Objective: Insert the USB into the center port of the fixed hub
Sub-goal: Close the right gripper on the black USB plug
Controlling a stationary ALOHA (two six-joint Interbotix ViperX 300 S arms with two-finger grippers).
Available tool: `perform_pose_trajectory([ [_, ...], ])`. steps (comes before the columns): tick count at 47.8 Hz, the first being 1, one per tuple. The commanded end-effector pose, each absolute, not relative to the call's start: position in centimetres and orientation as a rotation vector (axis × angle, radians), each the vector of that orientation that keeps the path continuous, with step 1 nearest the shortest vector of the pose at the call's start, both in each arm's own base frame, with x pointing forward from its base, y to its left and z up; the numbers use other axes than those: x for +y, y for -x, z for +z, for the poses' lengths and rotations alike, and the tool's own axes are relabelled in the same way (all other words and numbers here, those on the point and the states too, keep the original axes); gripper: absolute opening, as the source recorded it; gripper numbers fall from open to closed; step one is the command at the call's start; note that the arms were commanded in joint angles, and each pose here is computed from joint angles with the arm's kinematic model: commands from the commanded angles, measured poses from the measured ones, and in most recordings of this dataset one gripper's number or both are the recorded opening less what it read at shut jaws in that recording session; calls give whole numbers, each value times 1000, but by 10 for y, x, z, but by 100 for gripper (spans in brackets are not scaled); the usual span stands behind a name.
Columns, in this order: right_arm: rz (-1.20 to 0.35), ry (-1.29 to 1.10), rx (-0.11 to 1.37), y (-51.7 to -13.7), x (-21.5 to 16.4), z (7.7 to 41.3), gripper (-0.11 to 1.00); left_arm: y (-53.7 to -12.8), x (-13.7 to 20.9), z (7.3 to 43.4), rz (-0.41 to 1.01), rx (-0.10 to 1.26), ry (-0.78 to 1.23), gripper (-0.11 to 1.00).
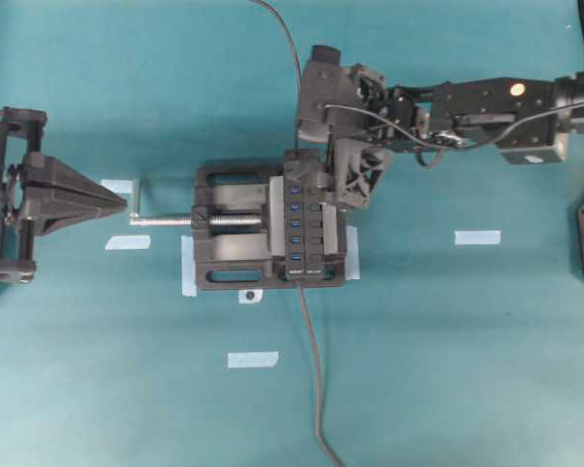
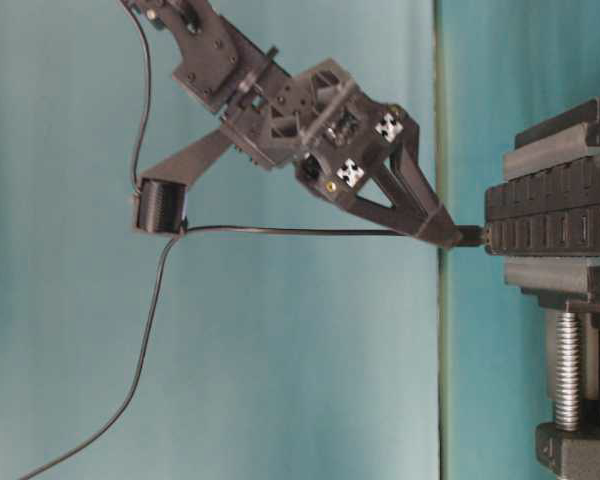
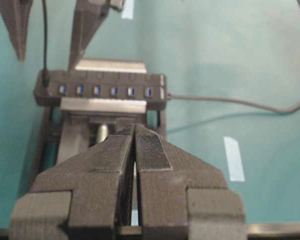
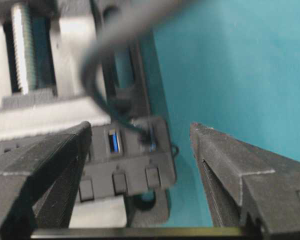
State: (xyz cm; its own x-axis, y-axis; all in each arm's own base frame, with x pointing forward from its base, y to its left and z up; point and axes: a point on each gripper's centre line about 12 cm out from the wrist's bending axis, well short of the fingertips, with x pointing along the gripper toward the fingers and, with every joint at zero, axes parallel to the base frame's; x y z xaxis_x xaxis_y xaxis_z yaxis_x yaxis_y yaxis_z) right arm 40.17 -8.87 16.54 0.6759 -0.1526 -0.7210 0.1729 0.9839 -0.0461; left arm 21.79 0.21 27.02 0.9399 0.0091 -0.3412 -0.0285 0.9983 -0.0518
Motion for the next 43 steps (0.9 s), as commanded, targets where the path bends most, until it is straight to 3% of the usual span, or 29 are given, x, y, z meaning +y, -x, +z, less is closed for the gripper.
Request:
perform_pose_trajectory([
  [1, -176, -7, 767, -410, -89, 178, 81, -220, 3, 275, 22, 334, 57, 0],
  [28, -173, 0, 786, -411, -90, 172, 77, -219, 3, 274, 22, 335, 57, 0],
  [43, -175, -4, 786, -411, -90, 172, 59, -219, 3, 274, 24, 334, 57, 0],
])
